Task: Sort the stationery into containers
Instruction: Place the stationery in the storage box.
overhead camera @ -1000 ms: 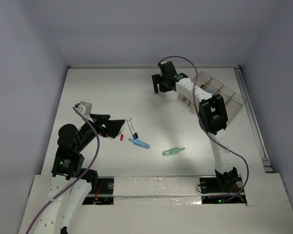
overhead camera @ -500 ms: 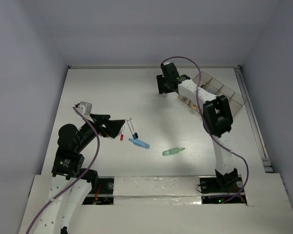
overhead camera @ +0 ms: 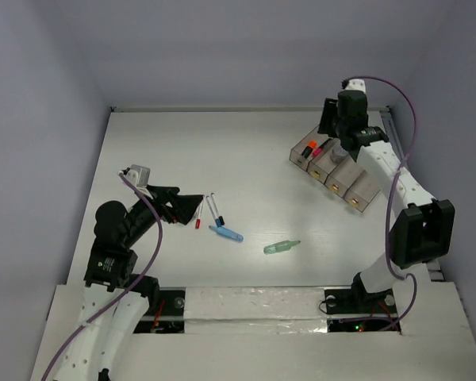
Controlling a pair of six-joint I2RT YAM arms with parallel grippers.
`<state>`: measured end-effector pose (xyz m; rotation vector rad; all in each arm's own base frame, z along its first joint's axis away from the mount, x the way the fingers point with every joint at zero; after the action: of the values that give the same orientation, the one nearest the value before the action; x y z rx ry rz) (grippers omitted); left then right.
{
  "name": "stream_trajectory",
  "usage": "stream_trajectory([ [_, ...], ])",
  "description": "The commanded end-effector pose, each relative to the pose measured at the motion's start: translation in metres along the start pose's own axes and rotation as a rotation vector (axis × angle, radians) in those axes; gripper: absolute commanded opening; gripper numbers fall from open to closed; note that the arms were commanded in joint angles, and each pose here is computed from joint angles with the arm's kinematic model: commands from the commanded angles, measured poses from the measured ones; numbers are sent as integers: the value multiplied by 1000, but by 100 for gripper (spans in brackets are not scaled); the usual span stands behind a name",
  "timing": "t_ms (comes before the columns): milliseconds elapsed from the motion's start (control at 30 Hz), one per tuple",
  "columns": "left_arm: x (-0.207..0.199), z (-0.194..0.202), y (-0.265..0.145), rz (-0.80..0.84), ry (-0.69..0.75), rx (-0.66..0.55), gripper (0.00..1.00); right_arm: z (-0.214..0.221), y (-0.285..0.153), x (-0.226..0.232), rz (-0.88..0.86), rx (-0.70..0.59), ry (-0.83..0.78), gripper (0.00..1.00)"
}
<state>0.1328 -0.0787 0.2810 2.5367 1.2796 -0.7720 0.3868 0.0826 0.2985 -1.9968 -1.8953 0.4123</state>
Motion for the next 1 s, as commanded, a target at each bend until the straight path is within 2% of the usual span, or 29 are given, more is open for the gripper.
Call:
stream_trajectory([
  [0,-2,-4,2,21,16,-17,99,21,4,-13,32,42,38,37],
  [233,-1,-3,4,20,12,-11,99,46,15,-37,88,105,84,37],
  [567,-2,-4,3,21,15,-15,99,69,37,-41,108,207,96,37],
  [967,-2,-3,3,21,17,-15,99,75,58,-57,135,255,127,37],
])
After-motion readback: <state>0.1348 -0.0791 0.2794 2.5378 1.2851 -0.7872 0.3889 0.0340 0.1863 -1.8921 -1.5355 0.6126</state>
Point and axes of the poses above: each gripper's point midway between its finger pads, its own y axis out along the fingers, its own x axis along the line the jaws close on, z = x × y, the point moved 10 cm from there along -y, back along the fingers, and after that the axes turned 4 degrees about -y, right-handed, at the moved point
